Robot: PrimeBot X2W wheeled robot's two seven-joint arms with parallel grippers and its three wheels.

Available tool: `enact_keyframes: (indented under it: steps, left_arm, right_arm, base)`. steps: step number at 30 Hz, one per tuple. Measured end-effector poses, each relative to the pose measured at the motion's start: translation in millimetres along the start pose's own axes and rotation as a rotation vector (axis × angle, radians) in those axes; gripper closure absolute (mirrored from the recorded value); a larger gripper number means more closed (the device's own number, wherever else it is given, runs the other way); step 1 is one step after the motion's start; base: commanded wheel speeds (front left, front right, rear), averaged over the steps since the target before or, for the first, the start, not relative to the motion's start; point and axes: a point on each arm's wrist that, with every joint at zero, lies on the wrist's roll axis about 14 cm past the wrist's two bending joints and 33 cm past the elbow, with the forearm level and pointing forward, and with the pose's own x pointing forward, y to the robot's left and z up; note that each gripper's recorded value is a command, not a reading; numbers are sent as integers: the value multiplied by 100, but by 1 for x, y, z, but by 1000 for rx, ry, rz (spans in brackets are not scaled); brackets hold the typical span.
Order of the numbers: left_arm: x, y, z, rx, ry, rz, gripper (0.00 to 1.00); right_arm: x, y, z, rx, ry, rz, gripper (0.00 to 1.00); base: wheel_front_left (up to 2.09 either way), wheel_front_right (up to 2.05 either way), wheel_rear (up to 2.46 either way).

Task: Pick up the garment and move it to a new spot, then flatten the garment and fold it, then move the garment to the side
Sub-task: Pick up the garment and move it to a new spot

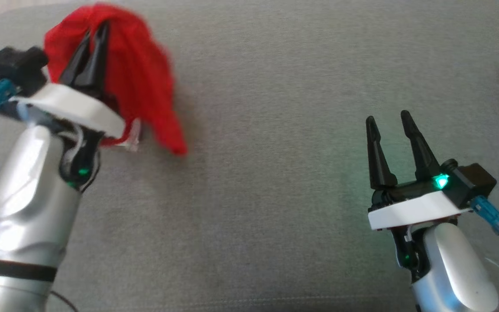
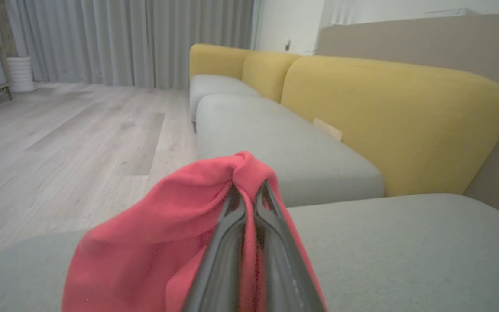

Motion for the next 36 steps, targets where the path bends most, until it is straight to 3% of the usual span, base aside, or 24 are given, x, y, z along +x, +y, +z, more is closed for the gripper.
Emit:
enact_keyframes:
  steps: [8,20,28,29,30,36]
  left_arm:
    - [26,-92,38,-29,-155,-228,100]
    - [53,-212,47,-46,-167,-518,100]
    - [87,-272,51,-78,-158,-618,100]
    - [93,-276,52,-78,-156,-621,22]
    - [99,-280,52,-77,-156,-624,0]
    - [128,-273,52,-83,-179,-567,0]
  right_arm:
    - [-18,-22,4,11,-13,-74,0]
    - [-43,-53,14,36,-32,-182,0]
    - [-56,-70,19,47,-43,-244,0]
    - [-57,-72,20,46,-46,-251,0]
    - [-58,-75,21,48,-49,-258,0]
    - [-59,-83,21,46,-46,-281,0]
  base:
    - [0,0,0]
    - [0,0,0]
    - [0,0,0]
    - [0,0,0]
    - [0,0,0]
    - [0,0,0]
